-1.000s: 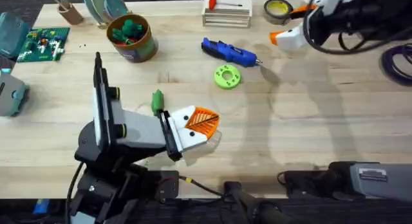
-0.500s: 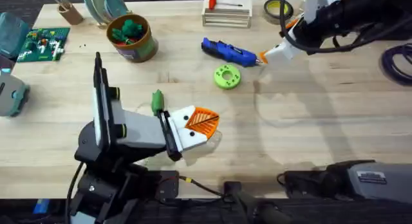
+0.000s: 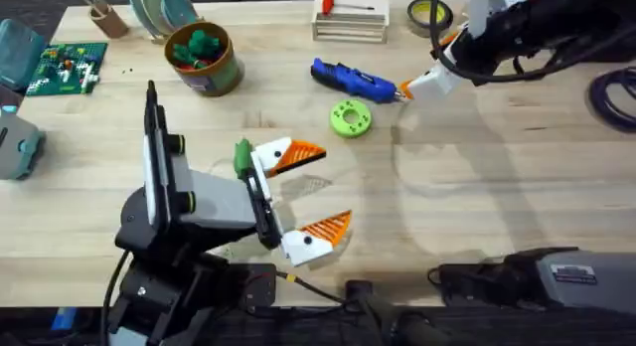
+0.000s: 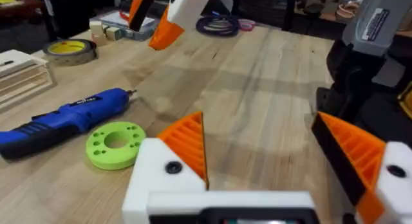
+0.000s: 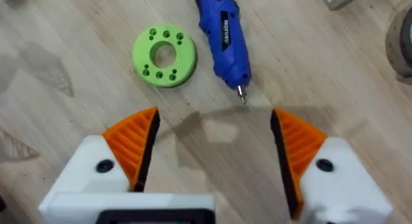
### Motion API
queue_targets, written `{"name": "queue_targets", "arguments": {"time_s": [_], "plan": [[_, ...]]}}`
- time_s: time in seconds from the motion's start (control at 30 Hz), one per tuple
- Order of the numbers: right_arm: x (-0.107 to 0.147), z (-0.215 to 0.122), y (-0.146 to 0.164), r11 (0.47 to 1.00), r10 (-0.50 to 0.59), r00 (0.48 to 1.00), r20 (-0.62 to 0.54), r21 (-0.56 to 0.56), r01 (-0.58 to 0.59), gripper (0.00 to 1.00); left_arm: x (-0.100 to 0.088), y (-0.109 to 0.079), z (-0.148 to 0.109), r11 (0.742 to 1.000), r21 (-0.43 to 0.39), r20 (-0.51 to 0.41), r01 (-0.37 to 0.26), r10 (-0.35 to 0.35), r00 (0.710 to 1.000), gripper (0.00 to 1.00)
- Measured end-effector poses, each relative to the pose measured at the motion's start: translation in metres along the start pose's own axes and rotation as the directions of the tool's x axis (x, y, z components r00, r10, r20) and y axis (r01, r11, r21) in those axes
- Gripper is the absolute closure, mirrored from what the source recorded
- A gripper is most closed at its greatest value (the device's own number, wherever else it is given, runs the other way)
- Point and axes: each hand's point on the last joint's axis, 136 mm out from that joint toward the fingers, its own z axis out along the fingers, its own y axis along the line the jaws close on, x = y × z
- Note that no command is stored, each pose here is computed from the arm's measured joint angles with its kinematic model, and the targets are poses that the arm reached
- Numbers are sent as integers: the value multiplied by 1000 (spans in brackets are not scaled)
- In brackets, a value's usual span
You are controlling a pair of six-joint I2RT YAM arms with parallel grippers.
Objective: Pick up the gripper from the table and insert it into the empty holder that is missing its gripper. Then pick up a screw, insert it into the mounting hole, and use the screwdriver to tighten it. Finally, clean up the table by picking up the vegetable and placing it into the bucket.
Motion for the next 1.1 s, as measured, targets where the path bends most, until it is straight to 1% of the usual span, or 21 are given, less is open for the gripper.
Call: {"name": "queue_targets", "arguments": {"time_s": [0.1,0.13,0.2,0.3,0.33,0.37,0.4,0.47,0.5,0.53,0.57,0.63,0.77,0.87,0.97,1.0,1.07,1.1], "plan": [[0,0,0,1000,0,1000,0,0,0,29,0,0,0,1000,0,0,1,-1,1000,4],[0,0,0,1000,0,1000,0,0,0,28,0,0,0,1000,0,0,3,-3,1000,124],[0,0,0,1000,0,1000,0,0,0,28,0,0,0,1000,0,0,1,-1,1000,410],[0,0,0,1000,0,1000,0,0,0,28,0,0,0,1000,0,0,1,-1,1000,900],[0,0,0,1000,0,1000,0,0,0,28,0,0,0,1000,0,0,-7,7,1000,894],[0,0,0,1000,0,1000,0,0,0,28,0,0,0,1000,0,0,-4,4,1000,716],[0,0,0,1000,0,1000,0,0,0,28,0,0,0,1000,0,0,-4,4,1000,583],[0,0,0,1000,0,1000,0,0,0,28,0,0,0,1000,0,0,-4,4,1000,252],[0,0,0,1000,0,1000,0,0,0,28,0,0,0,1000,0,0,-3,3,1000,117],[0,0,0,1000,0,1000,0,0,0,28,0,0,0,1000,0,0,0,0,1000,36],[0,0,0,1000,0,1000,0,0,0,28,0,0,0,1000,0,0,0,0,1000,15],[0,0,0,1000,0,1000,0,0,0,29,0,0,0,1000,0,0,0,0,1000,9],[0,0,0,1000,0,1000,0,0,0,27,-2,11,0,998,-65,8,-10,11,1000,9],[0,0,0,1000,0,1000,0,0,0,26,-4,26,-2,987,-154,18,40,-38,999,9],[0,0,0,1000,0,1000,-1,0,0,26,-4,38,-7,963,-242,7,121,-123,992,9],[0,0,0,1000,0,1000,-1,0,0,27,-4,42,-11,947,-280,-6,154,-162,987,9],[0,0,0,1000,0,1000,-1,0,0,27,-6,46,-18,919,-342,-18,197,-217,976,9],[0,0,0,1000,0,1000,0,0,0,27,-8,48,-22,905,-371,-22,208,-232,972,9]]}}
